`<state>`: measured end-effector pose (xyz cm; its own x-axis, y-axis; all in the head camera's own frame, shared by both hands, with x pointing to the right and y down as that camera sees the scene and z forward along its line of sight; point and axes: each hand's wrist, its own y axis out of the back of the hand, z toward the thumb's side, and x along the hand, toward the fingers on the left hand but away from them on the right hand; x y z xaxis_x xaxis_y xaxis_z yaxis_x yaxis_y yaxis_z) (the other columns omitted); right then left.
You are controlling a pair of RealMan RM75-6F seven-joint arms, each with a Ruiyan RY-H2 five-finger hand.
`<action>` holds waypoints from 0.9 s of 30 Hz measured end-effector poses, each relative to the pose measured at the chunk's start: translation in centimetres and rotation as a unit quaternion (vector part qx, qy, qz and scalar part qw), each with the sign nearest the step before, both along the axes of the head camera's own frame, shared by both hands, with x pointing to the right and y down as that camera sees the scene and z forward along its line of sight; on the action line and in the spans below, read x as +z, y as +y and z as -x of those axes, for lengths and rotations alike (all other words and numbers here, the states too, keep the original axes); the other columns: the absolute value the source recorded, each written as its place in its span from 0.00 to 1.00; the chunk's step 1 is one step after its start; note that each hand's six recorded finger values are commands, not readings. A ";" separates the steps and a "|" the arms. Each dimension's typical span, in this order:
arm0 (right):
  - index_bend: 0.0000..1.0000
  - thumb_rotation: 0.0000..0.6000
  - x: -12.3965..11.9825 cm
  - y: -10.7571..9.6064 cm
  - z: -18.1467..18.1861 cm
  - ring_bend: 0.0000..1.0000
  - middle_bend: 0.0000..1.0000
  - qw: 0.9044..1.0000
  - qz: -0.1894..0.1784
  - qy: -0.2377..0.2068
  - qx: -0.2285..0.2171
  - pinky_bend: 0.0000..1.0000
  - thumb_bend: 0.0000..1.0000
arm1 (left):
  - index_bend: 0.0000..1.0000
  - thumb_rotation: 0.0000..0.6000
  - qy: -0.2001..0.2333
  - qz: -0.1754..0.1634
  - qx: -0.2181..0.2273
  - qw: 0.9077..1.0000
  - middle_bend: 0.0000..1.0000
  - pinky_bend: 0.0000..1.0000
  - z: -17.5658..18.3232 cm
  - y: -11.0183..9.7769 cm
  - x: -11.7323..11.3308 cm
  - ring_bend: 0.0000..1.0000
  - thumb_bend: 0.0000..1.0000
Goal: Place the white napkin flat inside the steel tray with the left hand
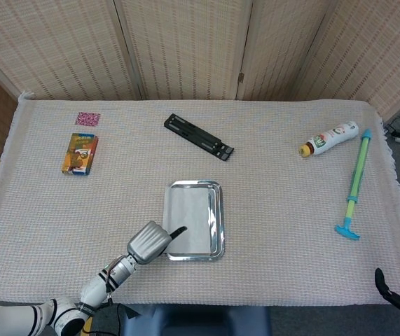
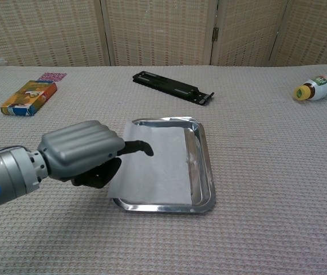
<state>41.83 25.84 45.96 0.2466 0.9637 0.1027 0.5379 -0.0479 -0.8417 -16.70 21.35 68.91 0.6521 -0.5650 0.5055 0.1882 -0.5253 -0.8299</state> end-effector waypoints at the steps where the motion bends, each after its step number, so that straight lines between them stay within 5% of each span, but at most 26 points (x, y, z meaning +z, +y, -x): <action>1: 0.00 1.00 0.0 0.0 0.0 0.00 0.00 1.000 0.000 0.000 0.000 0.00 0.50 | 0.22 1.00 -0.001 -0.003 -0.005 1.000 1.00 1.00 0.0 -0.3 0.1 1.00 1.00; 7: 0.00 1.00 -0.1 0.0 -0.1 0.00 0.00 1.000 -0.002 0.000 0.002 0.00 0.50 | 0.23 1.00 -0.034 0.008 -0.017 0.999 1.00 1.00 0.5 -1.0 1.8 1.00 1.00; 14: 0.00 1.00 -0.3 0.1 -0.1 0.00 0.00 1.000 -0.002 -0.003 -0.001 0.00 0.50 | 0.22 1.00 -0.087 0.057 -0.018 0.994 1.00 1.00 0.9 -0.1 3.7 1.00 1.00; 27: 0.00 1.00 -0.6 0.0 -0.3 0.00 0.00 1.000 -0.006 -0.007 0.001 0.00 0.50 | 0.21 1.00 -0.090 0.044 0.007 0.995 1.00 1.00 -1.0 0.4 4.0 1.00 1.00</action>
